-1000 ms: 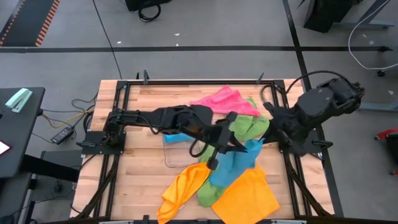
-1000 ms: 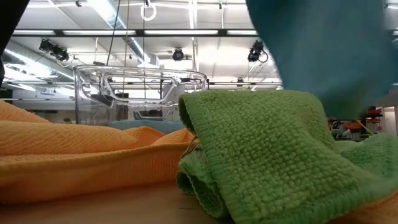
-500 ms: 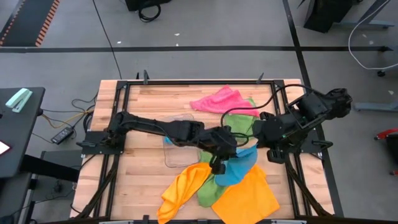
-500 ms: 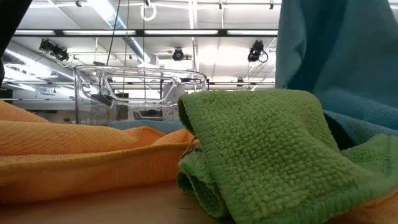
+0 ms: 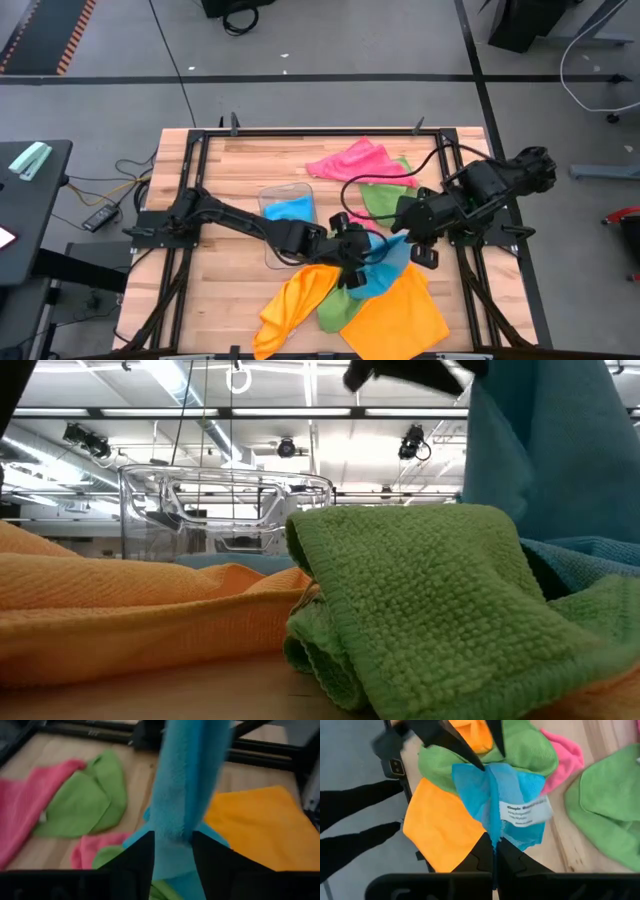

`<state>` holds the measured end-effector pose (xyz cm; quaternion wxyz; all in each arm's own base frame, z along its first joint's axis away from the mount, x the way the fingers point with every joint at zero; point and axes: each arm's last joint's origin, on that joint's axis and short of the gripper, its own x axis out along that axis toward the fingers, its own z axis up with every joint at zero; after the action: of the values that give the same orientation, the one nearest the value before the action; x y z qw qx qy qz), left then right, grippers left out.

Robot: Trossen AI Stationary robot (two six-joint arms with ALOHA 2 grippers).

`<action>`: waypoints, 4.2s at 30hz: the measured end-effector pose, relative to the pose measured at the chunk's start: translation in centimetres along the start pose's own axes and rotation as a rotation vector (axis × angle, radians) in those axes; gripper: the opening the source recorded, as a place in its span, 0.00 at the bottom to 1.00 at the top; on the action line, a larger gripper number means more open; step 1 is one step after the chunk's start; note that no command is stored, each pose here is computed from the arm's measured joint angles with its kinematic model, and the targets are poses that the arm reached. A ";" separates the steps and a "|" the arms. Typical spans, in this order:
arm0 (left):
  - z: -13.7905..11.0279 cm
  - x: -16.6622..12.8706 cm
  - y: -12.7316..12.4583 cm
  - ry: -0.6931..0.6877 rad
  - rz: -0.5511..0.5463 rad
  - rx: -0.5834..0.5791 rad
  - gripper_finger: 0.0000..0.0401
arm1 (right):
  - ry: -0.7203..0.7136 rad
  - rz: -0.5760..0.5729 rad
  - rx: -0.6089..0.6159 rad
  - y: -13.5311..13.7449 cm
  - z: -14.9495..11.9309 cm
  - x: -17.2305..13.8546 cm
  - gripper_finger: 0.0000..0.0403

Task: Fold microfiber towels
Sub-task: Fold the blue towel

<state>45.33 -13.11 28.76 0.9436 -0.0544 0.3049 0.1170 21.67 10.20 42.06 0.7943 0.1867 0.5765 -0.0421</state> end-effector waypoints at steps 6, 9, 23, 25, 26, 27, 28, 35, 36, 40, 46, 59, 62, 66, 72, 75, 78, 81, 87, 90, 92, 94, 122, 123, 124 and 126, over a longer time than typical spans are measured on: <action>-1.4 0.7 -0.3 -0.010 0.040 -0.097 0.41 | 0.005 0.000 0.076 -0.2 0.5 0.2 0.01; -1.7 0.3 -1.0 -0.023 0.053 -0.100 0.42 | 0.001 0.000 0.136 -0.8 0.9 0.1 0.01; -4.5 1.7 -3.9 -0.002 0.049 -0.302 0.43 | -0.040 -0.015 0.248 -1.8 3.3 1.2 0.01; -5.2 2.3 -4.3 0.008 0.051 -0.309 0.45 | -0.062 -0.015 0.260 -2.0 3.6 1.2 0.01; -5.5 2.4 -4.5 0.010 0.048 -0.304 0.47 | -0.070 -0.019 0.267 -2.2 3.7 1.1 0.01; -5.8 2.5 -4.7 0.017 0.050 -0.293 0.49 | -0.078 -0.025 0.274 -2.3 3.9 1.1 0.01; -6.1 2.8 -5.0 0.011 0.047 -0.289 0.51 | -0.084 -0.031 0.282 -2.5 4.0 1.1 0.01; -7.6 4.1 -6.3 -0.003 0.042 -0.295 0.71 | -0.133 -0.041 0.303 -2.8 4.5 1.0 0.01; -7.9 4.3 -6.4 -0.007 0.053 -0.300 0.74 | -0.139 -0.039 0.303 -2.7 4.5 1.0 0.01; -8.4 5.2 -6.4 -0.055 0.116 -0.272 0.77 | -0.153 -0.027 0.303 -2.7 4.7 1.0 0.01; -9.1 6.4 -6.4 -0.105 0.176 -0.206 0.75 | -0.169 -0.041 0.320 -3.1 5.0 1.0 0.01; -9.8 8.1 -6.3 -0.140 0.202 -0.189 0.70 | -0.187 -0.030 0.337 -3.1 5.2 0.9 0.01; -10.0 8.3 -6.3 -0.139 0.208 -0.177 0.67 | -0.189 -0.026 0.348 -3.1 5.3 0.9 0.01; -9.9 8.4 -6.0 -0.159 0.244 -0.183 0.62 | -0.189 -0.022 0.351 -3.0 5.2 0.9 0.01; -9.8 8.4 -5.7 -0.174 0.283 -0.180 0.52 | -0.157 0.013 0.349 -2.5 4.9 1.0 0.01; -9.8 8.5 -5.7 -0.174 0.284 -0.183 0.47 | -0.153 0.017 0.348 -2.5 4.9 1.0 0.01; -9.8 8.5 -5.6 -0.177 0.282 -0.204 0.42 | -0.152 0.017 0.339 -2.5 4.9 1.0 0.01; -9.4 8.1 -6.2 -0.183 0.260 -0.212 0.37 | -0.153 0.017 0.333 -2.5 4.9 1.0 0.01; -7.2 6.0 -8.3 -0.212 0.211 -0.132 0.26 | -0.165 0.010 0.306 -2.5 4.9 1.0 0.01; -5.6 4.7 -9.2 -0.235 0.193 -0.022 0.24 | -0.166 0.008 0.291 -2.5 5.0 1.0 0.01; -4.8 3.9 -9.5 -0.230 0.196 0.070 0.25 | -0.168 0.005 0.288 -2.6 5.1 1.0 0.01; -3.8 3.4 -9.4 -0.226 0.203 0.094 0.27 | -0.172 0.003 0.286 -2.7 5.1 0.9 0.01; -6.0 3.1 -6.5 -0.012 0.402 -0.169 0.32 | -0.212 -0.007 0.276 -2.6 5.3 0.9 0.01; -6.3 2.9 -6.3 0.010 0.426 -0.164 0.32 | -0.212 -0.007 0.276 -2.6 5.3 0.9 0.01; -6.6 2.8 -6.0 0.031 0.451 -0.160 0.32 | -0.212 -0.007 0.276 -2.6 5.3 0.9 0.01; -6.9 2.7 -5.4 0.062 0.495 -0.168 0.32 | -0.213 -0.006 0.276 -2.6 5.3 0.9 0.01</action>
<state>44.93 -18.99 21.78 0.8687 -0.0598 0.3270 0.3672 26.03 6.06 42.00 0.8176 0.2866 0.4785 -0.1430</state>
